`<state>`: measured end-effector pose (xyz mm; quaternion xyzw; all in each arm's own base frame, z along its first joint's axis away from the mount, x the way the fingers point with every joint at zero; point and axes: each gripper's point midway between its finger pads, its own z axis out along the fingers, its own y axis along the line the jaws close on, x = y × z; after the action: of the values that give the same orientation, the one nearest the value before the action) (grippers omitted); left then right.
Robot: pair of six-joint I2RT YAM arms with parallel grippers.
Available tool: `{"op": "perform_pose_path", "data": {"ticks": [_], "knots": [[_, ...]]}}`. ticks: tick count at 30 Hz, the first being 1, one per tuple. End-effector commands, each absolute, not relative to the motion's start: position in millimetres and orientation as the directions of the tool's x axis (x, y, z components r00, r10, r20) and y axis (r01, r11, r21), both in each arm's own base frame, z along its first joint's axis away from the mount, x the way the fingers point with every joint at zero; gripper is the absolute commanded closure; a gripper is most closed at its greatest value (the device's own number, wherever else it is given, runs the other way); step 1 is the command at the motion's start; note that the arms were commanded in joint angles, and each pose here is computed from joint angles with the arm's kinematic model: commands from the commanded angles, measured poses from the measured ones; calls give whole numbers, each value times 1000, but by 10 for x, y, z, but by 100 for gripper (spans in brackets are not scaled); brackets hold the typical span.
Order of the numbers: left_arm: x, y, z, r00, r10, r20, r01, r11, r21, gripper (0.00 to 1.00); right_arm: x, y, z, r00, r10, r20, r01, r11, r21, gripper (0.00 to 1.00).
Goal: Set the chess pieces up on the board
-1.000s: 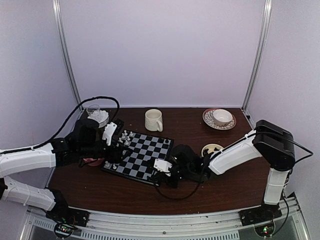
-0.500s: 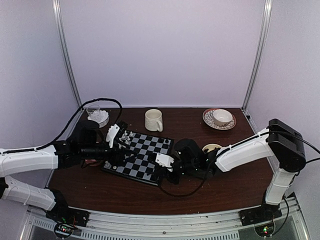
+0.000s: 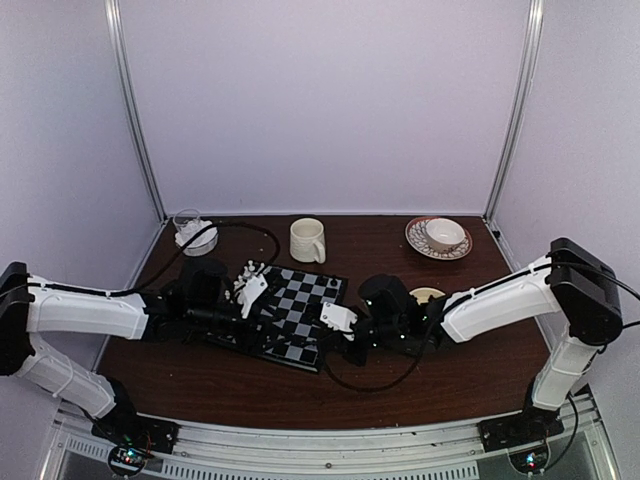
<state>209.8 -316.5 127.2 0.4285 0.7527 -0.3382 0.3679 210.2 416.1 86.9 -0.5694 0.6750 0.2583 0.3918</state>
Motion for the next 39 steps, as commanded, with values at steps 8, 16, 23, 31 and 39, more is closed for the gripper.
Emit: {"op": "perform_pose_path", "data": {"ticks": [8, 16, 23, 31, 39], "knots": [[2013, -3518, 1225, -306, 477, -824, 944, 264, -198, 44, 2029, 4190, 1065, -13, -508, -861, -979, 182, -93, 96], [1974, -3584, 1166, -315, 505, -804, 944, 250, -214, 57, 1997, 4191, 1118, 0, -483, -875, -981, 171, -94, 96], [1913, -3627, 1148, -323, 525, -788, 946, 215, -244, 62, 1983, 4181, 1166, 11, -459, -888, -980, 171, -101, 95], [1872, -3629, 1086, -334, 560, -758, 942, 214, -257, 56, 2005, 4154, 1193, 16, -455, -890, -975, 188, -114, 95], [1871, -3635, 1042, -341, 577, -742, 940, 215, -265, 57, 2013, 4130, 1222, 25, -447, -894, -972, 199, -127, 95]]}}
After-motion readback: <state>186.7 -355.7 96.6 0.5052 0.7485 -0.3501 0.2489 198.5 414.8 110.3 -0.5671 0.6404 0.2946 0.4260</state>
